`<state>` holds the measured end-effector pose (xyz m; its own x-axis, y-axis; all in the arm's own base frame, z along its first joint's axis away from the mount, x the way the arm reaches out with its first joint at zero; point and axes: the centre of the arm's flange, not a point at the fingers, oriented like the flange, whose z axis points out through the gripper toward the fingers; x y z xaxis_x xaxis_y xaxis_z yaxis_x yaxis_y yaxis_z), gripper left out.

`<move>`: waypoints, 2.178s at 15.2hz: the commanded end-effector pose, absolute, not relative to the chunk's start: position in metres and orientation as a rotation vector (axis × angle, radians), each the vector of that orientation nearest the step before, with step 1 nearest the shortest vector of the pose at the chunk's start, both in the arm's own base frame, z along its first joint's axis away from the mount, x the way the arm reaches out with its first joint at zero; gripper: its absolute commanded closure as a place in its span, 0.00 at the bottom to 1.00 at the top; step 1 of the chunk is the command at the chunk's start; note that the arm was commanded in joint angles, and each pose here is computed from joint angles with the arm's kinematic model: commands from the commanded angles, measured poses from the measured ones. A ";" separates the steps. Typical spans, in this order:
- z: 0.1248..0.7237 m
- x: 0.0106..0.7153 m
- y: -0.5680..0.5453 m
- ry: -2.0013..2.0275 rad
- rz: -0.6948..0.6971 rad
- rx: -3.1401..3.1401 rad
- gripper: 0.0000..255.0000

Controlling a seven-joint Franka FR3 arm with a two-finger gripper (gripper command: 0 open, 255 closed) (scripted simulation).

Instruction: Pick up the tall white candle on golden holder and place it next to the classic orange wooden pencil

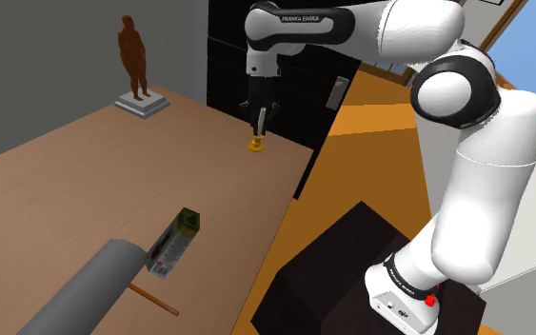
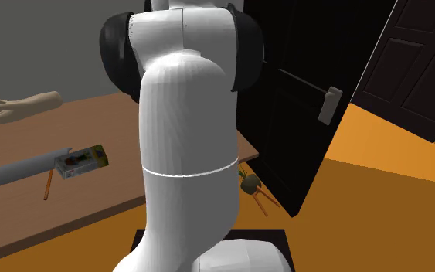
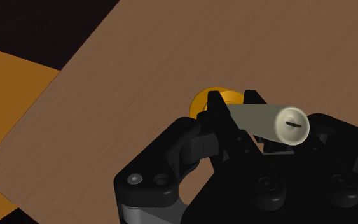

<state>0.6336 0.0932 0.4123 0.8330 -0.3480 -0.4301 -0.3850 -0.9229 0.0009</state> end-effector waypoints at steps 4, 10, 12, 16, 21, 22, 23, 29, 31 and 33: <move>0.429 0.590 0.139 0.587 0.661 -2.925 1.00; 0.449 0.535 0.193 0.587 0.661 -2.925 1.00; 0.455 0.517 0.211 0.587 0.661 -2.925 1.00; 0.469 0.480 0.247 0.587 0.661 -2.925 1.00; 0.485 0.435 0.291 0.587 0.661 -2.925 1.00; 0.488 0.426 0.300 0.587 0.661 -2.925 1.00; 0.492 0.416 0.309 0.587 0.661 -2.925 1.00; 0.511 0.362 0.363 0.587 0.661 -2.925 1.00; 0.518 0.343 0.381 0.587 0.661 -2.925 1.00; 0.524 0.325 0.399 0.587 0.661 -2.925 1.00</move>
<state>0.3340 0.3904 0.5229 0.8335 -0.3473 -0.4296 -0.3842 -0.9232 0.0009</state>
